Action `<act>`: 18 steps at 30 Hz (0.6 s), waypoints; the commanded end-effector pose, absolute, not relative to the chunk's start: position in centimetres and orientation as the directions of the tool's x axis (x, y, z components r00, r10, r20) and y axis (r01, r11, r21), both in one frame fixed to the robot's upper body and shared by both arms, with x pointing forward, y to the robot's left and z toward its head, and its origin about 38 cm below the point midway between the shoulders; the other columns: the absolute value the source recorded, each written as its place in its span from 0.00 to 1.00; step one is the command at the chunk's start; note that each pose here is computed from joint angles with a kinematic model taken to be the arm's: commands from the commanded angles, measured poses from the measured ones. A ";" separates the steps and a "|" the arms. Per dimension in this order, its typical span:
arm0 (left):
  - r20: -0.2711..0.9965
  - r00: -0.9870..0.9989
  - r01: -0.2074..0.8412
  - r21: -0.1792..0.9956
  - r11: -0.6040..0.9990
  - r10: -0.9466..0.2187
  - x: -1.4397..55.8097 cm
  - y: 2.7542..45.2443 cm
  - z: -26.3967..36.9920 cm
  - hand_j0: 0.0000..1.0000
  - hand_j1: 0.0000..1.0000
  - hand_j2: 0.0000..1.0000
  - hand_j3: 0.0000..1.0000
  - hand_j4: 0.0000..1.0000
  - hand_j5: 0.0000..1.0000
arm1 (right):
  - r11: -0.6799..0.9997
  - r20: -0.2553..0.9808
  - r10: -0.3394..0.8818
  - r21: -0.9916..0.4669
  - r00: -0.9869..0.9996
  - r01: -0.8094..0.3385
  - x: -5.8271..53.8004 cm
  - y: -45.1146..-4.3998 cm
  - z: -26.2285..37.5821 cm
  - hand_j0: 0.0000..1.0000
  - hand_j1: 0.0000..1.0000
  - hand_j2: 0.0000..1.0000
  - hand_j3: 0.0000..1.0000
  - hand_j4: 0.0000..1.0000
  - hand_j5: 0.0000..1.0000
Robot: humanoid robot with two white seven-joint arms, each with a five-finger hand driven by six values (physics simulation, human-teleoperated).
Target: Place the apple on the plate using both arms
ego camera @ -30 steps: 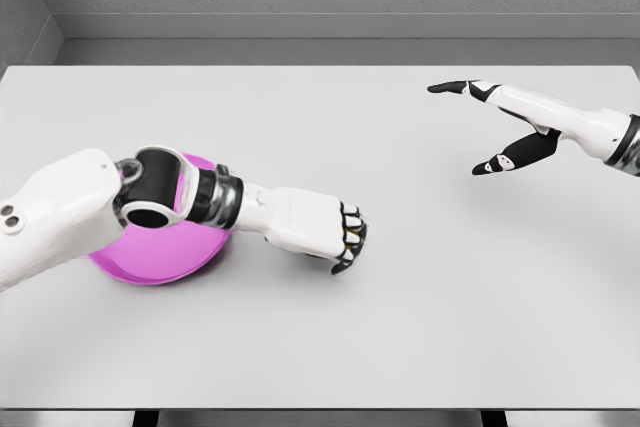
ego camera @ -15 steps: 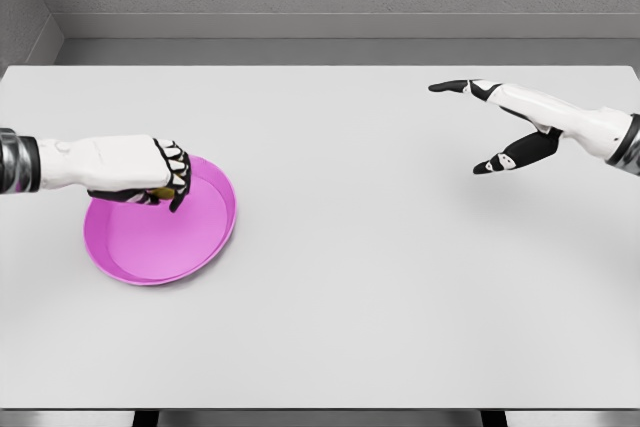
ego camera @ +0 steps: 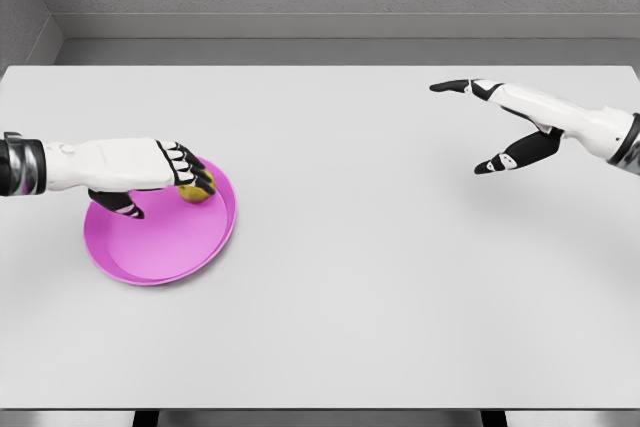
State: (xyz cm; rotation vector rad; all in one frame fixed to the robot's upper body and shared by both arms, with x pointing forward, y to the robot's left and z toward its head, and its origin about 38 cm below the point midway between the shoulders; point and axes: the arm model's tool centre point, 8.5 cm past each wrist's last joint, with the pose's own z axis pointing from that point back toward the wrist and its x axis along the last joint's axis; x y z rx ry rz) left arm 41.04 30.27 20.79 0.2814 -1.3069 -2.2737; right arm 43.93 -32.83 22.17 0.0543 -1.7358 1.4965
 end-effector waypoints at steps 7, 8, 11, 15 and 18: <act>0.223 -0.861 0.343 0.918 -0.199 -0.457 43.1 25.9 23.5 1.00 1.00 1.00 1.00 1.00 1.00 | 0.299 0.597 0.459 -0.801 -0.658 -0.518 44.0 -33.0 22.4 1.00 1.00 1.00 1.00 1.00 1.00; 0.231 -0.842 0.353 0.919 -0.174 -0.489 44.4 26.5 23.6 1.00 1.00 1.00 1.00 1.00 1.00 | 0.298 0.596 0.460 -0.802 -0.658 -0.518 44.0 -33.0 22.4 1.00 1.00 1.00 1.00 1.00 1.00; 0.243 -0.760 0.390 0.913 -0.123 -0.603 48.1 29.3 23.3 1.00 1.00 1.00 1.00 1.00 1.00 | 0.296 0.595 0.460 -0.803 -0.659 -0.518 43.9 -33.0 22.4 1.00 1.00 1.00 1.00 1.00 1.00; 0.256 -0.700 0.409 0.909 -0.081 -0.666 49.7 31.4 22.9 1.00 1.00 1.00 1.00 1.00 1.00 | 0.293 0.593 0.463 -0.804 -0.659 -0.518 43.9 -33.0 22.4 1.00 1.00 1.00 1.00 1.00 1.00; 0.258 -0.698 0.413 0.907 -0.081 -0.668 49.6 31.5 22.7 1.00 1.00 1.00 1.00 1.00 1.00 | 0.300 0.590 0.469 -0.806 -0.657 -0.510 44.1 -33.4 22.7 1.00 1.00 1.00 1.00 1.00 1.00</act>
